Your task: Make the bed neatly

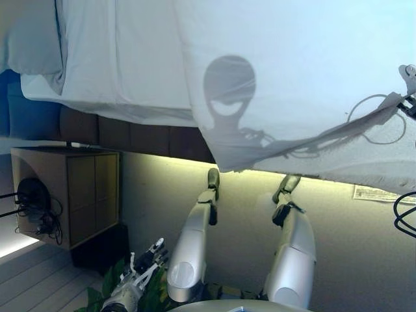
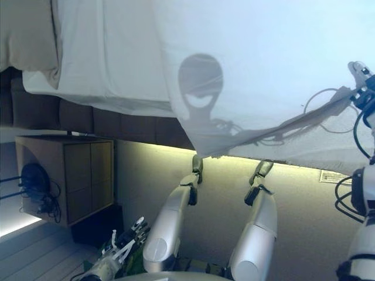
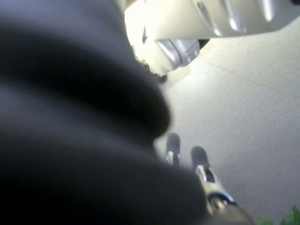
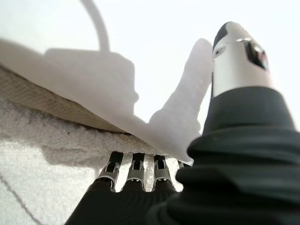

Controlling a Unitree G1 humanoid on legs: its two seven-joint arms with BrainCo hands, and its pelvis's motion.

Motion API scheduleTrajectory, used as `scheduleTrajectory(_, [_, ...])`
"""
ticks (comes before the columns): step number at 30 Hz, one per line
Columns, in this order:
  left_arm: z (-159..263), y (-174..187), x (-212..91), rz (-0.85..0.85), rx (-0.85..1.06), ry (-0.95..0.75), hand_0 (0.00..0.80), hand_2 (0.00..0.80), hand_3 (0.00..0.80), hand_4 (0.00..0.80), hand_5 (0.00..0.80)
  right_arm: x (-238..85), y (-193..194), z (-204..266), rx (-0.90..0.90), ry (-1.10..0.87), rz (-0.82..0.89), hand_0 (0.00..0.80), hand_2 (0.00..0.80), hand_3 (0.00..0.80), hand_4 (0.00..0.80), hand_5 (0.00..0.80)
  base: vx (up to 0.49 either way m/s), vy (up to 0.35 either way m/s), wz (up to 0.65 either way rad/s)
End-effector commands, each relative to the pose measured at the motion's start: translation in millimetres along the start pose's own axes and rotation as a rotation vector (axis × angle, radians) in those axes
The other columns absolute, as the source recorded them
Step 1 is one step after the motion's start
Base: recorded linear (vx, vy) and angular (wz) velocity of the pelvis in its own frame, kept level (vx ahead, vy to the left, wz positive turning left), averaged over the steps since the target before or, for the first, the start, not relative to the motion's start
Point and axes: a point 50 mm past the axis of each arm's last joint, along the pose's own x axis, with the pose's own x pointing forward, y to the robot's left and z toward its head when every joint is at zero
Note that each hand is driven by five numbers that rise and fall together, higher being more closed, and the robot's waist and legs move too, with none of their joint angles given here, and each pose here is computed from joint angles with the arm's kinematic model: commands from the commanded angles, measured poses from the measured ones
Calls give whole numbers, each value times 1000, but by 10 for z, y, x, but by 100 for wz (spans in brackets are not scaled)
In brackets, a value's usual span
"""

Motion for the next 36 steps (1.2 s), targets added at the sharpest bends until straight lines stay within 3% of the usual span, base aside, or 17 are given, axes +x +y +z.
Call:
scheduleTrajectory(1, [120,263,-127,52,94,6,0,0,0,0,0,-94,673,551,-31,-165,258,0,0,0,0,0,0,0,0])
scheduleTrajectory(6, [170,251,-112,49,100,-6,0,0,0,0,0,-61,630,423,-50,-94,226,0,0,0,0,0,-6,-2,0])
scheduleTrajectory(17, [334,169,-31,58,102,-39,0,0,0,0,0,48,124,-558,32,200,119,0,0,0,0,0,-2,3,-2])
scheduleTrajectory(36, [502,265,-31,132,112,-64,0,0,0,0,0,-47,-151,-1380,114,359,116,0,0,0,0,0,-3,-28,-3])
